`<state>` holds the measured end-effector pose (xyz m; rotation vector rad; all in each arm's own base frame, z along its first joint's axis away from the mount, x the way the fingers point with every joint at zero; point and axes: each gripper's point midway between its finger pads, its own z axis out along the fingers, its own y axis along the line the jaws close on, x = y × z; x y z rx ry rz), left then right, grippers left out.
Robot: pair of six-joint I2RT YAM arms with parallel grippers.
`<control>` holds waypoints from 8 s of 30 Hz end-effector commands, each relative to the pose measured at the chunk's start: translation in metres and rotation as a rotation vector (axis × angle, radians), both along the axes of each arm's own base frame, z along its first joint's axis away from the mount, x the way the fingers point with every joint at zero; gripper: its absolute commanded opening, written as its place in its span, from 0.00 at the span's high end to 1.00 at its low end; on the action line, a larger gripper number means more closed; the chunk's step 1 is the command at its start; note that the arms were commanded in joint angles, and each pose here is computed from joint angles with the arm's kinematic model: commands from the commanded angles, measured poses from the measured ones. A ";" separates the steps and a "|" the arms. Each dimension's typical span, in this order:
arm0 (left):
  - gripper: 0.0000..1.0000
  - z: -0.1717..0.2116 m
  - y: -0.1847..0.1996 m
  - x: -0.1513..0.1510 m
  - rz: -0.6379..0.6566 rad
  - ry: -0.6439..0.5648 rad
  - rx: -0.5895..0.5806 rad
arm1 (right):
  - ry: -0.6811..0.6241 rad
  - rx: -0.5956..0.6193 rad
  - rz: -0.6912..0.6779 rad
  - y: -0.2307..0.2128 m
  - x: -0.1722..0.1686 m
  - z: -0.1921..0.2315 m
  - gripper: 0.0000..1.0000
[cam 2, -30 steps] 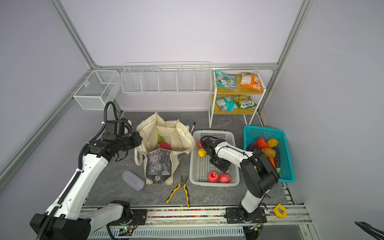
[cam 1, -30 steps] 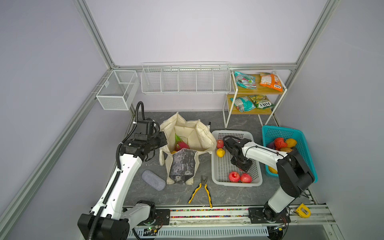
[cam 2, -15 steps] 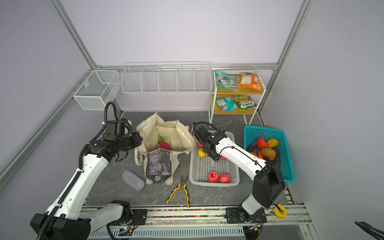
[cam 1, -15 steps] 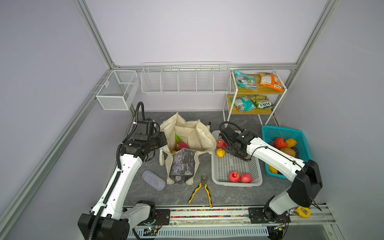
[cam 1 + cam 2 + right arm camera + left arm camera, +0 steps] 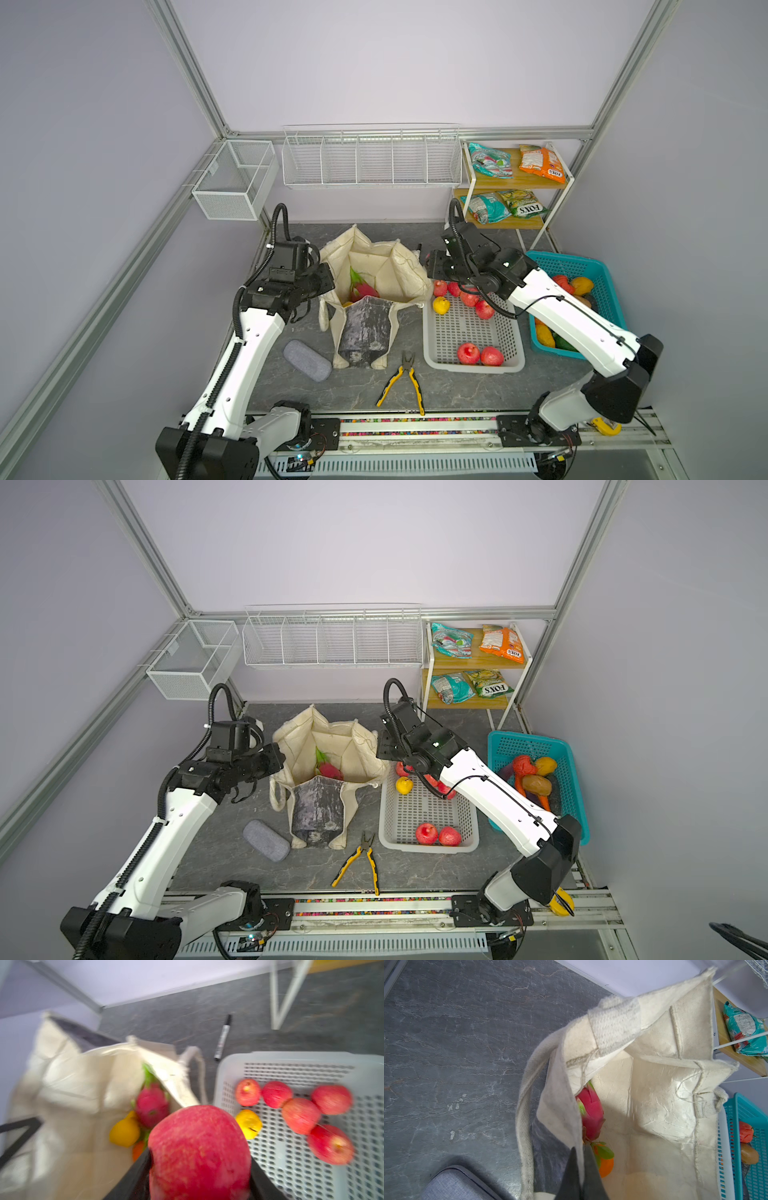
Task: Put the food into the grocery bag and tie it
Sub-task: 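Close the right gripper on the red apple and lift it toward the bag, then lower the red apple into the tote bag with the right gripper, then open the right gripper and raise it out of the bag, then move the right gripper over the teal vegetable basket, then close the right gripper on the brown potato and lift it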
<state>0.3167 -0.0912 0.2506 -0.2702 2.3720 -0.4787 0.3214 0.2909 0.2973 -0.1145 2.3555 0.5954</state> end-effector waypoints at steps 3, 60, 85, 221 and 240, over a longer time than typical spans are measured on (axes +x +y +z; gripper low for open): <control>1.00 0.003 0.000 0.000 0.004 -0.014 -0.009 | -0.062 0.181 0.463 0.083 -0.026 0.021 0.50; 1.00 0.005 0.001 -0.001 0.002 -0.023 -0.005 | 0.204 -0.355 0.869 0.164 -0.028 -0.193 0.54; 1.00 0.006 0.003 -0.009 0.004 -0.034 -0.006 | 0.286 -0.391 0.867 0.145 -0.046 -0.184 0.26; 1.00 0.011 0.003 -0.024 -0.023 -0.097 -0.016 | 0.619 0.475 -1.819 -0.481 -0.004 -0.213 0.47; 1.00 0.014 0.005 -0.029 -0.023 -0.106 -0.013 | 0.479 0.582 -1.708 -0.457 -0.001 -0.142 0.62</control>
